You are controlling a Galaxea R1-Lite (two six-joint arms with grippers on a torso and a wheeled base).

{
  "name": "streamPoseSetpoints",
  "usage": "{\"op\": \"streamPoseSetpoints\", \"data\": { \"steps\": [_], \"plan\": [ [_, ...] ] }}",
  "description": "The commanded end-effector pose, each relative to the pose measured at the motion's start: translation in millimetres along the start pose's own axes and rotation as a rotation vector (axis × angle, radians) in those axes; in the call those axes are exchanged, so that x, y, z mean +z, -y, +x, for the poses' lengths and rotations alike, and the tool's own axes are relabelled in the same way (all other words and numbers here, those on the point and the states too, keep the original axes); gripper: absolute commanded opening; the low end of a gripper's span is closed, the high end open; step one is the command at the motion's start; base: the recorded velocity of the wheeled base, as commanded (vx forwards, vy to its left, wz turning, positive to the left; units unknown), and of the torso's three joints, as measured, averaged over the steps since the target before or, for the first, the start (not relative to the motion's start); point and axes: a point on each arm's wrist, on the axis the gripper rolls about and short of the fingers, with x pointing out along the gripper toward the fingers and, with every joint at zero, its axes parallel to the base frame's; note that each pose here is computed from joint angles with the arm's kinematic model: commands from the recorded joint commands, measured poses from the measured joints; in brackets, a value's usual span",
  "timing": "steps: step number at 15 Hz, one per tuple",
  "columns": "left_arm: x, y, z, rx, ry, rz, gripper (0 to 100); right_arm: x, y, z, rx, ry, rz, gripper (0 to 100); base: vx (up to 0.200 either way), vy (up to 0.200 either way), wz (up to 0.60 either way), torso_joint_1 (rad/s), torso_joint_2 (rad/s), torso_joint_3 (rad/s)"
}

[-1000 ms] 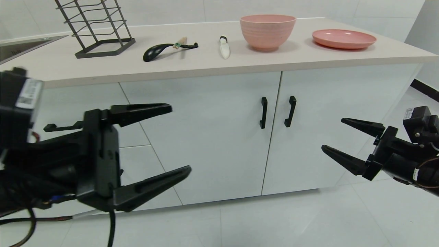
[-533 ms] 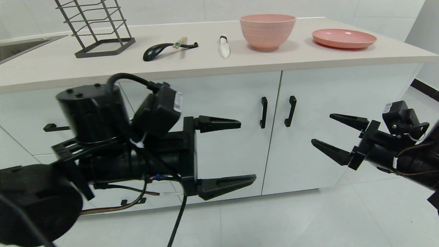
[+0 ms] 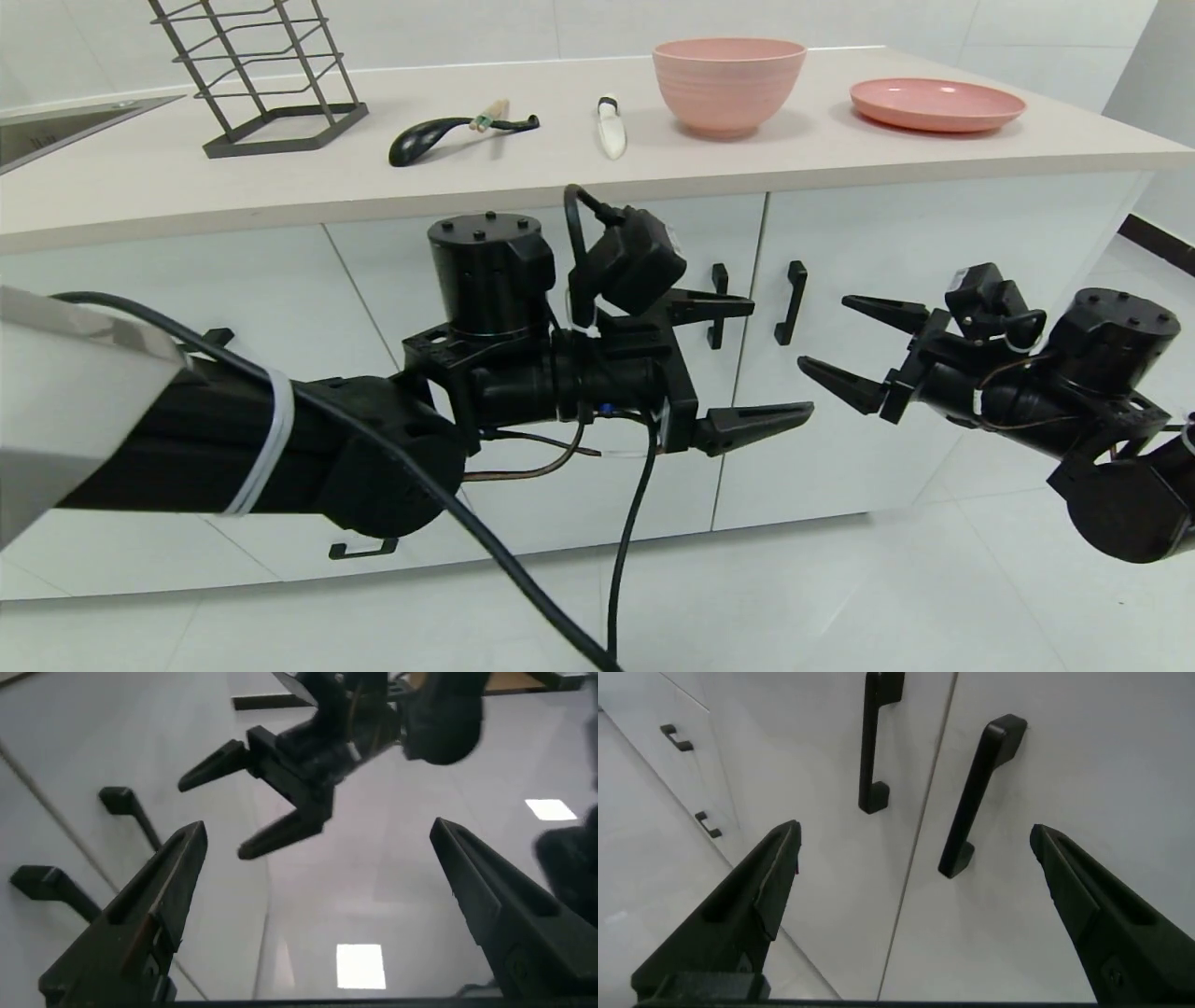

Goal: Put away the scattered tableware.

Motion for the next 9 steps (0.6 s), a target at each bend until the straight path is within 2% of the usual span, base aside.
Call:
{"op": "streamPoseSetpoints", "data": {
  "steps": [1,3,5,7,9],
  "plan": [
    [-10.6,-7.0,14.6,0.038,-0.012,-0.001,100,-16.6,0.8,16.3,0.028,-0.006,0.014,100,0.000,0.000,0.00,0.000,0.00,0.000],
    [-5.0,-9.0,16.2,0.074,-0.007,0.008,100,-22.3,1.4,23.3,0.035,-0.005,0.016,100,0.000,0.000,0.00,0.000,0.00,0.000],
    [-5.8,-9.8,16.0,0.120,-0.029,-0.001,100,-24.9,4.8,30.4,0.036,0.007,0.007,100,0.000,0.000,0.00,0.000,0.00,0.000],
    [-6.0,-10.3,15.6,0.124,-0.030,-0.002,100,-25.5,9.8,37.1,0.032,0.024,-0.007,100,0.000,0.000,0.00,0.000,0.00,0.000],
    [-4.1,-10.4,15.1,0.124,-0.021,-0.021,100,-29.0,10.3,38.7,0.034,0.021,-0.004,100,0.000,0.000,0.00,0.000,0.00,0.000]
  ]
}}
